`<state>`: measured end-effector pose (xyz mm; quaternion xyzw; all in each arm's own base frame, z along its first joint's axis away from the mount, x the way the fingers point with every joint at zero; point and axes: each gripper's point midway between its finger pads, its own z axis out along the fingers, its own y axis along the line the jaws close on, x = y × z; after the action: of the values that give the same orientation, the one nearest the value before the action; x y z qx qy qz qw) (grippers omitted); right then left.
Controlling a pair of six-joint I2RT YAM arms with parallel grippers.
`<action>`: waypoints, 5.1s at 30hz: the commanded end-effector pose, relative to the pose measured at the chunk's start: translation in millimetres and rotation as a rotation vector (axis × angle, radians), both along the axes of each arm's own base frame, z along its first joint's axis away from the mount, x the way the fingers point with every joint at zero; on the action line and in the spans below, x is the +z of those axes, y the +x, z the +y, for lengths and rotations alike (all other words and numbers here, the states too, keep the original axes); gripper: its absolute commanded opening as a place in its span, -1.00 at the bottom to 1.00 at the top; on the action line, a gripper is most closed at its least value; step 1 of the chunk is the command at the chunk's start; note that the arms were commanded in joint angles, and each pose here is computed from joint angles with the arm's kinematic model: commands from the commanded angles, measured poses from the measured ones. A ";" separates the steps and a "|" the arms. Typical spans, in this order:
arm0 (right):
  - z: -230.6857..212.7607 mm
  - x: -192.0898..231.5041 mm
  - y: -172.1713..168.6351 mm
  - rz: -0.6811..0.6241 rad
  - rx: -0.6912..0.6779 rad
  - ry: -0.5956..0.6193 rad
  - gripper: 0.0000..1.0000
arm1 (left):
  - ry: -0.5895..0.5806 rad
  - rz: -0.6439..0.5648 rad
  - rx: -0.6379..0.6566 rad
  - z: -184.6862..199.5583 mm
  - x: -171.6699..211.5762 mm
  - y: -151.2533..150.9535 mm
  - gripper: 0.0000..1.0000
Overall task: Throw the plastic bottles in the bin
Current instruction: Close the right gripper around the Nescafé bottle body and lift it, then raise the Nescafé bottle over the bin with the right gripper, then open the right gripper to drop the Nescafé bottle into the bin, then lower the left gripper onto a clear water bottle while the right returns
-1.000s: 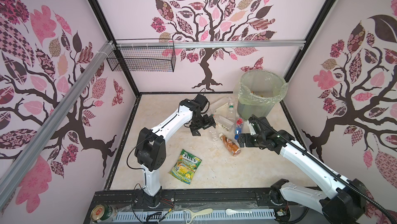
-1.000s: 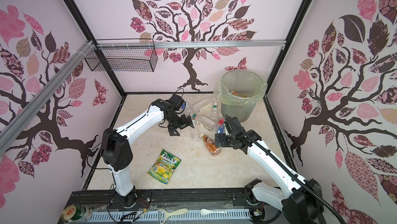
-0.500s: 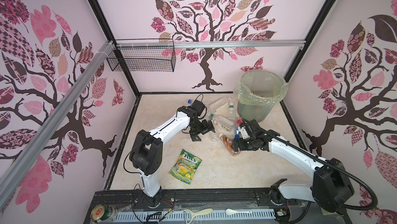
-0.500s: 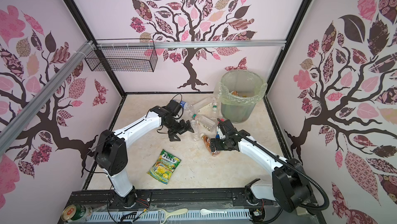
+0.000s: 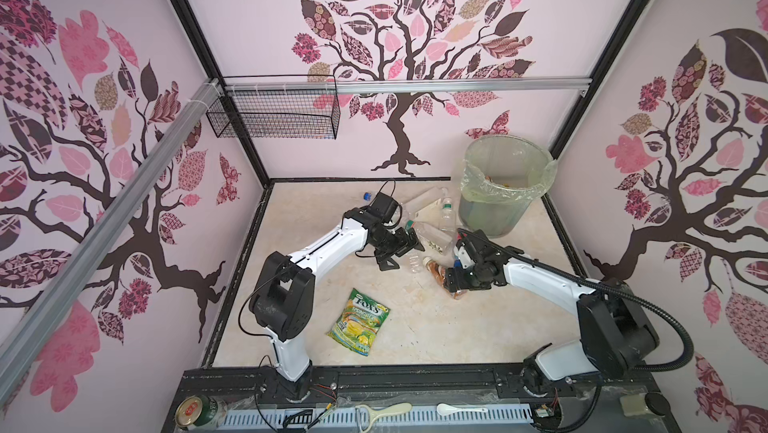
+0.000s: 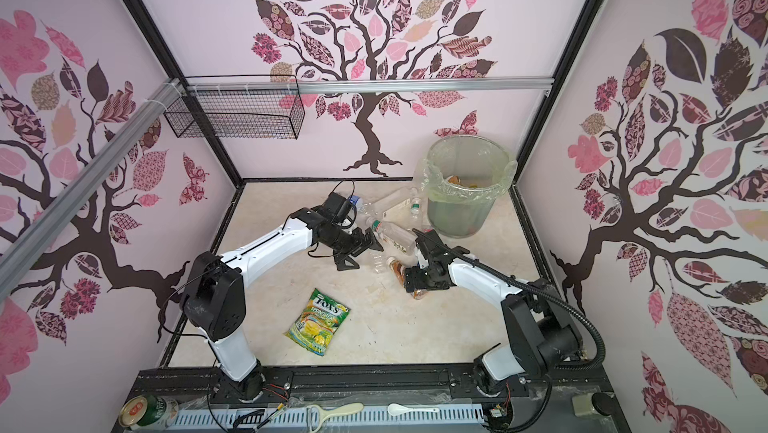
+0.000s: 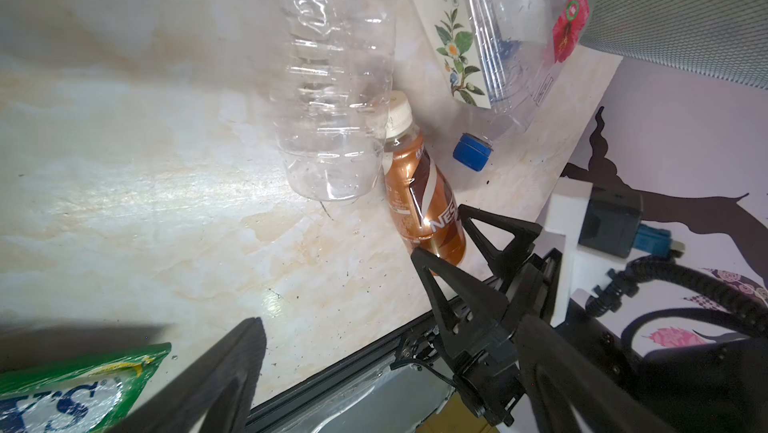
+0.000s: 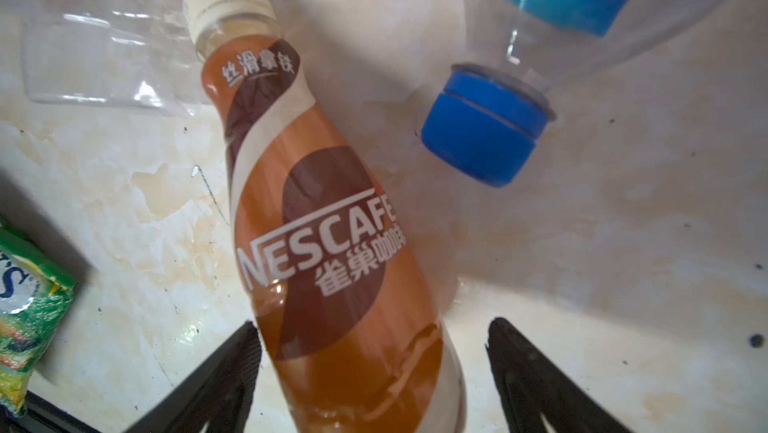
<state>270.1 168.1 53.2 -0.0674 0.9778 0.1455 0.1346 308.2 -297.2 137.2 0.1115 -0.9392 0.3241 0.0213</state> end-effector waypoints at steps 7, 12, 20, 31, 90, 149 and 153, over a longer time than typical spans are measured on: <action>23.9 6.1 13.4 -0.029 0.095 -0.059 0.69 | -0.072 -0.008 0.016 -4.1 11.6 -7.4 0.96; 23.9 -6.1 8.7 0.012 0.099 -0.079 0.58 | -0.043 -0.021 0.013 1.4 15.2 -9.2 0.97; 23.1 -14.2 2.6 0.040 0.102 -0.107 0.34 | -0.038 -0.009 -0.003 5.4 14.6 -16.7 0.96; 30.0 -24.2 -3.5 0.068 0.112 -0.109 -0.06 | -0.055 -0.035 -0.018 6.1 21.6 -19.5 0.96; -151.1 417.7 227.3 -0.906 -0.669 -0.136 0.99 | -0.430 -0.310 0.155 -41.9 245.4 60.5 0.96; -26.5 277.8 93.1 -0.597 -0.275 0.017 0.99 | 0.323 0.043 -0.180 -25.7 -100.3 39.7 0.63; -25.5 276.0 94.3 -0.594 -0.267 0.015 0.99 | 0.308 0.030 -0.185 -27.7 -96.1 41.3 0.36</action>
<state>363.9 142.0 322.4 0.0260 0.8989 0.1031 0.4250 345.8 -317.1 35.3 0.0427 -0.9850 0.1571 0.0565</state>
